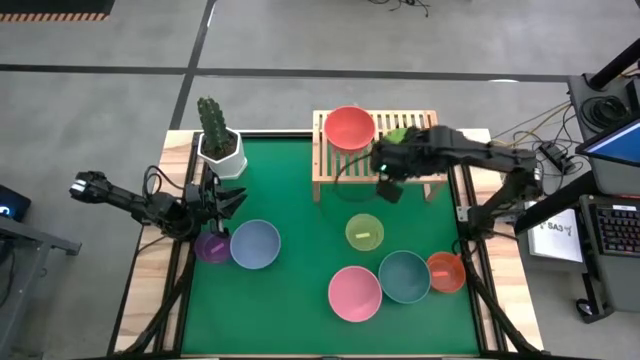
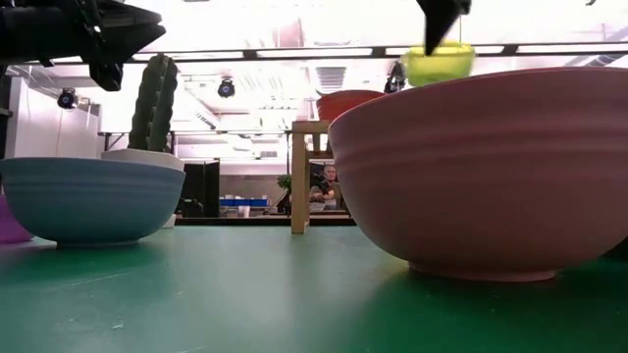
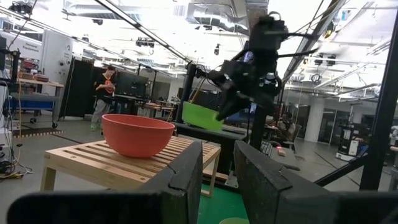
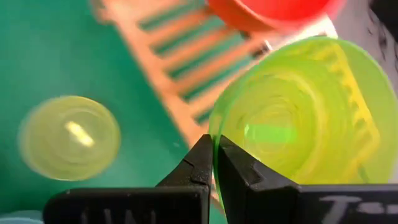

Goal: Place and stack bowls onto a shelf
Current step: Put the light green bowl on the shelf

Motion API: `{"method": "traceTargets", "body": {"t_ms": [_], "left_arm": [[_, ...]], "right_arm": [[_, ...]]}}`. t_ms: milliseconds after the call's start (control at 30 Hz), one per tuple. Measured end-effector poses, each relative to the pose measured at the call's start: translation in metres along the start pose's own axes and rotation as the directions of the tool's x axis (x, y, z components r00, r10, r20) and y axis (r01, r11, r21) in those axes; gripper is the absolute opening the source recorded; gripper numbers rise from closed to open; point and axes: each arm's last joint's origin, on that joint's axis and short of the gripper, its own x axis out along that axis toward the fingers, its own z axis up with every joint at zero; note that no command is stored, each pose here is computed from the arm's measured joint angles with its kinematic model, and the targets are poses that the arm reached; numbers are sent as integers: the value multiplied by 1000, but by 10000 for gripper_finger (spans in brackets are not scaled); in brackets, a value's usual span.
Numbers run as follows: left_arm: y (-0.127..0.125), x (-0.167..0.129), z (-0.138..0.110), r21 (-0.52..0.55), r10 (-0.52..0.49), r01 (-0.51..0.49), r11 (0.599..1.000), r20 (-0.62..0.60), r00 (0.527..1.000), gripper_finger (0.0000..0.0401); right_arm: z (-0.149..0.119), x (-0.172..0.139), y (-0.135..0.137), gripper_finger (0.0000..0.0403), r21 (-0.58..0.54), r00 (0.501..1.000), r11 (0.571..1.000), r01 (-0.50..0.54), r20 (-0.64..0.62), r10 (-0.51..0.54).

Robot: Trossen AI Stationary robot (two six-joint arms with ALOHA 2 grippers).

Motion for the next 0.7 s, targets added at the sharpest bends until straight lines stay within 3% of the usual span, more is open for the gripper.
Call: {"method": "traceTargets", "body": {"t_ms": [200,333,700], "left_arm": [[0,0,0,1,0,0,1000,-1,1000,77],[0,0,0,1,0,0,1000,-1,1000,77],[0,0,0,0,0,0,1000,-1,1000,77]], "right_arm": [[-12,30,-49,8,84,998,995,59,-35,-57],[-10,52,-72,8,109,1000,994,6,-9,-5],[3,94,-96,9,98,998,995,-20,-61,26]]}}
